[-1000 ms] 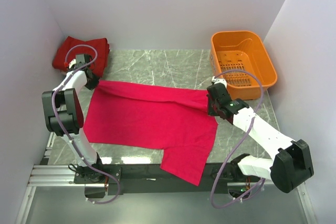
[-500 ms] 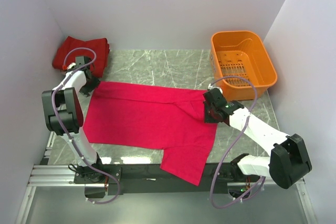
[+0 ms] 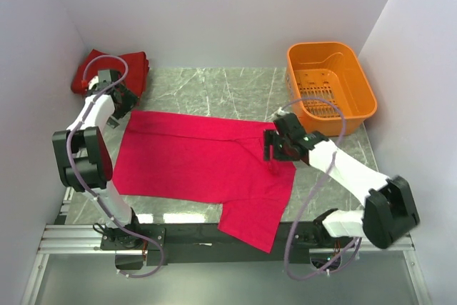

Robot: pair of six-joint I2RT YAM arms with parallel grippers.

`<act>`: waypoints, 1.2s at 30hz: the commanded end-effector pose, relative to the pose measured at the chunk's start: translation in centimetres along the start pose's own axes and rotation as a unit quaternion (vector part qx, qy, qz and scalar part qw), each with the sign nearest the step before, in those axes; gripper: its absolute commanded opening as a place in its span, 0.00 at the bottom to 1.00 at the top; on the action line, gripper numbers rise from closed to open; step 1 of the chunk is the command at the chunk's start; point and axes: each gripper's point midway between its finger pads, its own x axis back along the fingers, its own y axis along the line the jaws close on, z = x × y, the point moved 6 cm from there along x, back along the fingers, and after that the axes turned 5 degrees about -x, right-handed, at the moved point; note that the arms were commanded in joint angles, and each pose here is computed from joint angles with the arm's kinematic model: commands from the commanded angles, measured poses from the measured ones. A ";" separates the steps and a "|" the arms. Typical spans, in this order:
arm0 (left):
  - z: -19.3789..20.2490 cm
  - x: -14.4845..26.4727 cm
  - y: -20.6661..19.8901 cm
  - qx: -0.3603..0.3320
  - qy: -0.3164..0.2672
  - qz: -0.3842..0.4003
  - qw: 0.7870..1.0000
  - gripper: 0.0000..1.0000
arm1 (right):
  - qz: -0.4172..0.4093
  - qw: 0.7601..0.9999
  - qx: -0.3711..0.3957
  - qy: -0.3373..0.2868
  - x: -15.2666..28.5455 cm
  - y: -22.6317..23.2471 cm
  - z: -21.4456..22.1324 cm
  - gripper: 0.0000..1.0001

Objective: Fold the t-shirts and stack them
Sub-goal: Fold the tshirt

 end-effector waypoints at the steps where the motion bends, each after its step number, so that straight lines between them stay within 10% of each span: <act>1: -0.4 1.7 -3.6 -0.018 -0.007 0.085 0.996 1.00 | -0.058 0.997 0.000 -0.051 -0.9 3.3 -4.9 0.80; 14: 2.8 -4.5 -5.4 -0.047 0.064 0.087 0.993 1.00 | -0.112 0.993 0.009 0.031 -9.9 6.8 -7.9 0.85; 36: 3.5 -4.9 -4.0 -0.044 0.063 0.054 0.996 0.99 | -0.191 0.973 0.103 0.082 -7.8 9.1 -1.2 0.85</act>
